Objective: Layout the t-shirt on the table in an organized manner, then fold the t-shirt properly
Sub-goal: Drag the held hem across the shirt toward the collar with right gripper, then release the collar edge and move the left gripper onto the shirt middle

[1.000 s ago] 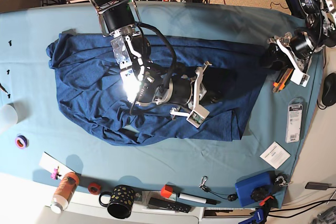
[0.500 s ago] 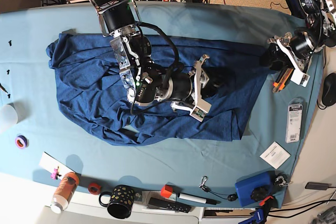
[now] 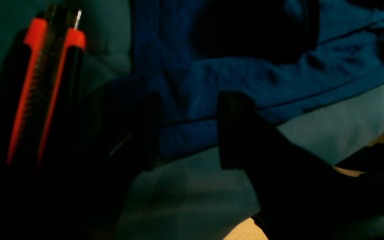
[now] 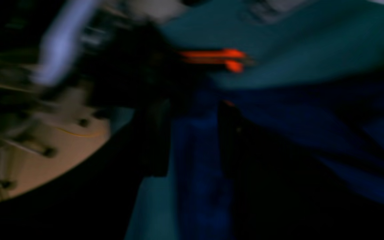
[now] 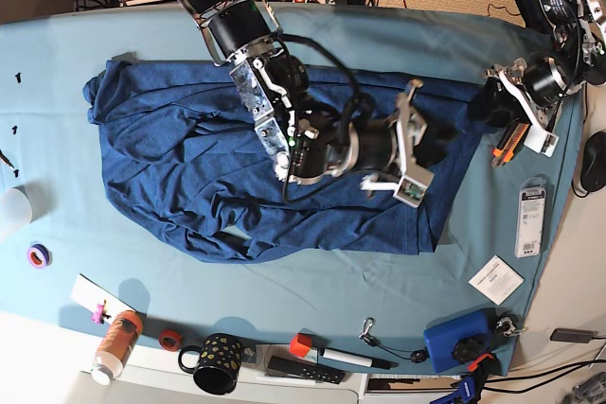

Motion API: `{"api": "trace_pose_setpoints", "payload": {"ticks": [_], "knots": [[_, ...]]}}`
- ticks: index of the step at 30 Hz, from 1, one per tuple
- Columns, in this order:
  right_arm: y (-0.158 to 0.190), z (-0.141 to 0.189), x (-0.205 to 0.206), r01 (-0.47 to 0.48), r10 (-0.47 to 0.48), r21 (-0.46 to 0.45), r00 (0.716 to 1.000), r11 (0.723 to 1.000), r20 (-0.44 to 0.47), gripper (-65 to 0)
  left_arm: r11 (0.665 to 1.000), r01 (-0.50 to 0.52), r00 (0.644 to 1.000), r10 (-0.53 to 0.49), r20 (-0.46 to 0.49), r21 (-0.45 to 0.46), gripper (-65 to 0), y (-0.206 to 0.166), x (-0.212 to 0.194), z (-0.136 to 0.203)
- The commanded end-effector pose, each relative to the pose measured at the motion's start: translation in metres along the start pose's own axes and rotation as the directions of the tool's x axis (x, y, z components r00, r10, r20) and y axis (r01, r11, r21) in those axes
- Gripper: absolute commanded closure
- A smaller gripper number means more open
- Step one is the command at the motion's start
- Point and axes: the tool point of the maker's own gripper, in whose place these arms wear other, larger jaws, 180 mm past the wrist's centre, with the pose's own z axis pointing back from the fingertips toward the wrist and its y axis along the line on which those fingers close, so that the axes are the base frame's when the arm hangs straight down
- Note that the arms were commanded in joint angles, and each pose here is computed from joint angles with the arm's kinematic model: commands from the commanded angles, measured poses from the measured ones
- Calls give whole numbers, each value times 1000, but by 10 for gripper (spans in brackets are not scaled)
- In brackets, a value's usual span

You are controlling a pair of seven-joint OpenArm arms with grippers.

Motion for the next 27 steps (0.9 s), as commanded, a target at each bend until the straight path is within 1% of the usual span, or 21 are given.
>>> {"api": "trace_pose_setpoints", "payload": {"ticks": [1, 3, 4, 5, 7, 8, 10, 12, 15, 16, 17, 19, 20, 22, 23, 24, 27], "knots": [[-11, 8, 21, -25, 27, -36, 998, 999, 56, -236, 1000, 23, 999, -23, 46, -2, -277, 0, 15, 4], [-32, 19, 15, 1, 4, -107, 999, 994, 49, -220, 1000, 23, 999, -23, 49, -2, -277, 0, 15, 4], [-47, 27, 13, 59, -50, -156, 997, 986, 62, -185, 1000, 24, 998, -23, 51, -3, -277, 0, 16, 5], [-63, 37, 10, 130, -114, -206, 990, 970, 84, -136, 1000, 22, 998, -21, 56, -7, -277, -1, 16, 5], [-91, 60, 0, 259, -229, -289, 964, 922, 134, -38, 1000, 20, 998, -19, 67, -14, -277, -2, 19, 5], [-102, 71, -6, 310, -272, -317, 949, 897, 158, -6, 1000, 17, 997, -15, 77, -25, -277, -4, 20, 5], [-118, 93, -17, 398, -342, -341, 915, 852, 213, 0, 998, 31, 995, -26, 95, -47, -277, -8, 25, 5], [-128, 111, -30, 482, -408, -341, 872, 807, 269, 0, 997, 29, 993, -22, 118, -64, -277, -12, 31, 5], [-134, 132, -55, 578, -489, -342, 813, 741, 315, 0, 993, 73, 985, -57, 162, -96, -277, -19, 45, 3], [-134, 137, -63, 601, -510, -336, 797, 725, 323, 0, 991, 72, 981, -50, 187, -113, -277, -23, 51, 3], [-131, 140, -69, 619, -526, -323, 782, 716, 333, 0, 988, 67, 975, -36, 218, -137, -277, -28, 58, 2], [-123, 145, -78, 646, -550, -276, 757, 712, 353, 0, 982, 63, 966, -16, 256, -177, -277, -37, 68, 0], [-119, 146, -81, 655, -557, -253, 747, 712, 363, 0, 979, 66, 967, -15, 256, -194, -277, -42, 70, -2], [-108, 149, -86, 674, -576, -215, 725, 707, 377, 0, 969, 82, 974, -29, 226, -232, -277, -55, 65, -12], [-103, 151, -88, 672, -575, -209, 726, 711, 378, 0, 963, 95, 978, -42, 205, -253, -277, -63, 62, -19], [-98, 153, -89, 664, -569, -205, 732, 719, 373, 0, 957, 113, 980, -65, 186, -266, -277, -71, 59, -26], [-83, 162, -92, 631, -541, -232, 764, 740, 351, 0, 941, 201, 975, -166, 148, -273, -277, -89, 58, -49]]}}
